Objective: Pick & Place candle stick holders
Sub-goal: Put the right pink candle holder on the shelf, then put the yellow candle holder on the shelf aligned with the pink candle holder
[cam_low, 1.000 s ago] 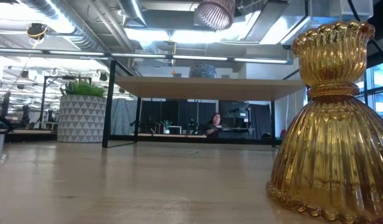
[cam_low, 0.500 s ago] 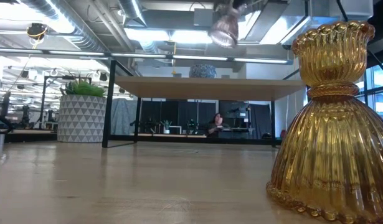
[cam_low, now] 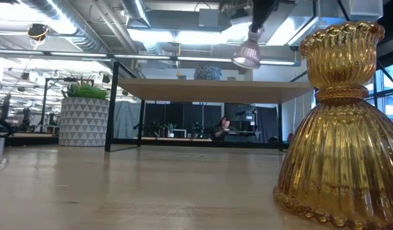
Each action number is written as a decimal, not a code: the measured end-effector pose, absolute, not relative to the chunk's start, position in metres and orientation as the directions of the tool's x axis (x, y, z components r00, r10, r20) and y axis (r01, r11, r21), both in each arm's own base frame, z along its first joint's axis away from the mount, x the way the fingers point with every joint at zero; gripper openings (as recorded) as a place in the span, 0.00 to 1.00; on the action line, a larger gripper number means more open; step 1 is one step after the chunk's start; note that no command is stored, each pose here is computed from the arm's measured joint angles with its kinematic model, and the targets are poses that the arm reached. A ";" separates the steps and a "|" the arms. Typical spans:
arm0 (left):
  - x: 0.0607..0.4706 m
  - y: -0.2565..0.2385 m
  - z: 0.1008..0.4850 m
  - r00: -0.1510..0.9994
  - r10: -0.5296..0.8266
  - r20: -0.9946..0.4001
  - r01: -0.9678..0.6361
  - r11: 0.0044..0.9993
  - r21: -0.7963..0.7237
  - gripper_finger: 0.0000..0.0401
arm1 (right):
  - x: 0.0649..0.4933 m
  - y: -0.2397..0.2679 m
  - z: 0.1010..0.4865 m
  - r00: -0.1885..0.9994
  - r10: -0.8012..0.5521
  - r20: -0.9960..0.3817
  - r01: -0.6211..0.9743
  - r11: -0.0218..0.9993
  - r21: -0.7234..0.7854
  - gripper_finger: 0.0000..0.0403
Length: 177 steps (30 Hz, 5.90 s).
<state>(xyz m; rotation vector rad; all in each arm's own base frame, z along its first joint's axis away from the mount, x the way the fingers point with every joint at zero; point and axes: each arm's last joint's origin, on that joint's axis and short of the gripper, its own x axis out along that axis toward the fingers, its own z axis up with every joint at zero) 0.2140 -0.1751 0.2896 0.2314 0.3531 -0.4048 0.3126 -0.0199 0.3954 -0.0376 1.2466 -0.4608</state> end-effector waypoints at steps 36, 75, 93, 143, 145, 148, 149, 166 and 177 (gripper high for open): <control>0.214 -0.175 0.290 0.860 -0.343 -0.377 0.427 0.889 0.166 0.21 | 0.298 -0.071 0.350 -0.002 -0.389 -0.921 0.404 0.842 -0.357 0.06; 0.214 -0.175 0.290 0.860 -0.343 -0.377 0.428 0.887 0.171 0.21 | 0.299 -0.070 0.350 0.013 -0.367 -0.930 0.404 0.853 -0.331 0.13; 0.214 -0.175 0.290 0.861 -0.343 -0.377 0.432 0.883 0.182 0.21 | 0.300 -0.069 0.350 0.022 -0.368 -0.929 0.429 0.843 -0.324 0.24; 0.217 -0.172 0.291 0.869 -0.333 -0.367 0.417 0.891 0.178 0.21 | 0.322 0.135 0.387 0.566 0.186 -0.803 -0.120 0.982 0.143 0.47; 0.217 -0.172 0.292 0.871 -0.335 -0.358 0.415 0.893 0.175 0.21 | 0.319 0.152 0.390 0.613 0.173 -0.770 -0.140 0.984 0.110 0.47; 0.218 -0.173 0.294 0.879 -0.342 -0.332 0.412 0.896 0.168 0.21 | 0.319 0.180 0.389 0.707 0.112 -0.698 -0.148 0.989 0.008 0.47; 0.218 -0.173 0.295 0.881 -0.344 -0.325 0.411 0.896 0.166 0.21 | 0.321 0.189 0.387 0.734 0.085 -0.674 -0.147 0.989 -0.035 0.47; 0.220 -0.173 0.298 0.883 -0.362 -0.300 0.383 0.923 0.013 0.21 | 0.370 0.223 0.329 0.813 -0.336 -0.476 0.081 0.875 -0.478 0.47; 0.217 -0.177 0.298 0.880 -0.380 -0.287 0.376 0.924 -0.071 0.21 | 0.362 0.242 0.322 0.839 -0.306 -0.449 0.003 0.829 -0.560 0.47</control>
